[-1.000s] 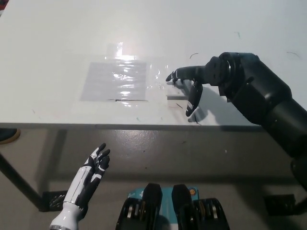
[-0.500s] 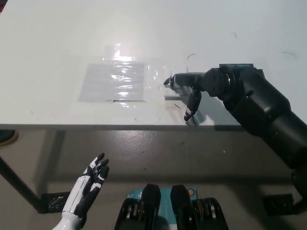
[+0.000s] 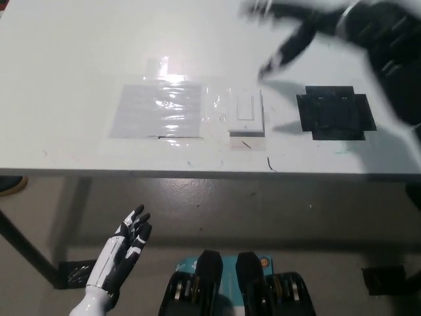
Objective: A white switch is kept at the centre of the table close to the robot and the robot uses its right hand to press it to turn it on
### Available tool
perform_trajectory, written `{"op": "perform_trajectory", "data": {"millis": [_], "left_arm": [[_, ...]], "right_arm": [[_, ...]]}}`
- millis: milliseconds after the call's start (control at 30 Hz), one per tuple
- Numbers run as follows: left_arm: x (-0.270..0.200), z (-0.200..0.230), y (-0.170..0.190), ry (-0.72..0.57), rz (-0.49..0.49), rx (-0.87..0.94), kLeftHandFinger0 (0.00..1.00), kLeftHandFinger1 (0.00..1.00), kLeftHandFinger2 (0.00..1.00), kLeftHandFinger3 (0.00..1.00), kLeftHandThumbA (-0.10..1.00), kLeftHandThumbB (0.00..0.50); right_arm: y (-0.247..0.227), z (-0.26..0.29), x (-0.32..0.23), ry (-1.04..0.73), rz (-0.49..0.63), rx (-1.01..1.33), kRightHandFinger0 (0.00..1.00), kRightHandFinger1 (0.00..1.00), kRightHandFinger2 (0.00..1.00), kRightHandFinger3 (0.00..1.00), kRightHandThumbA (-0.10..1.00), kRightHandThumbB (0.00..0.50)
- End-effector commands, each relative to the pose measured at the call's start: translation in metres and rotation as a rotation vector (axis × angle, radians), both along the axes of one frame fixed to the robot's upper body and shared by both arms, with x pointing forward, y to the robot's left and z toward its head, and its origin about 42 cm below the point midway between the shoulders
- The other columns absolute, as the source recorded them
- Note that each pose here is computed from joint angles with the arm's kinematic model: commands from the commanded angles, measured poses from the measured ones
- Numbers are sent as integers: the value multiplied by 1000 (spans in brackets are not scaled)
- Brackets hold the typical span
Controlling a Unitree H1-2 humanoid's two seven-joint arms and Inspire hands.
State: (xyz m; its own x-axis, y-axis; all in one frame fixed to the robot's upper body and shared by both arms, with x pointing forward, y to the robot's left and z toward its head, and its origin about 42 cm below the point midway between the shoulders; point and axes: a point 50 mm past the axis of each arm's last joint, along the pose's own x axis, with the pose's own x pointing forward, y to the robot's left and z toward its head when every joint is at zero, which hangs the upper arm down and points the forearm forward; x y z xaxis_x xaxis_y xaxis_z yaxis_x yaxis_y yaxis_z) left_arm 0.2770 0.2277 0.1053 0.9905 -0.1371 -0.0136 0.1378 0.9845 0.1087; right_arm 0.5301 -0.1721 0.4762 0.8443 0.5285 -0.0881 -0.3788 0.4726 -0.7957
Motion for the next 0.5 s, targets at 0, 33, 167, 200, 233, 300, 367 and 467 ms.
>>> {"op": "perform_trajectory", "data": {"millis": [0, 33, 167, 200, 233, 300, 367, 467], "left_arm": [[8, 14, 1, -70, -18, -7, 1000, 1000, 1000, 1000, 819, 82], [8, 14, 1, -65, -18, -4, 1000, 1000, 1000, 1000, 818, 89], [13, 18, 1, -72, -5, 21, 1000, 1000, 1000, 1000, 836, 92], [16, 20, 3, -77, -4, 24, 1000, 1000, 1000, 1000, 836, 83], [19, 23, 4, -85, -4, 26, 1000, 1000, 1000, 1000, 836, 78], [24, 27, 3, -95, -8, 24, 1000, 1000, 1000, 1000, 837, 71], [25, 28, 3, -104, -10, 21, 1000, 1000, 1000, 1000, 833, 61], [33, 34, 3, -123, -18, 4, 1000, 1000, 1000, 1000, 819, 57]], "right_arm": [[-39, 117, -57, -288, 79, 287, 1000, 1000, 1000, 1000, 1000, 271], [-49, 125, -68, -305, 91, 323, 1000, 1000, 1000, 1000, 1000, 264], [-93, 140, -126, -433, 179, 389, 1000, 1000, 1000, 1000, 1000, 280], [-103, 137, -138, -456, 200, 397, 1000, 1000, 1000, 1000, 1000, 285], [-117, 129, -157, -489, 222, 397, 1000, 1000, 1000, 1000, 1000, 276], [-138, 106, -195, -536, 263, 387, 1000, 1000, 1000, 1000, 1000, 271], [-152, 77, -223, -539, 276, 420, 1000, 1000, 1000, 1000, 1000, 288], [-166, 28, -267, -512, 282, 483, 1000, 1000, 1000, 1000, 1000, 284]]}}
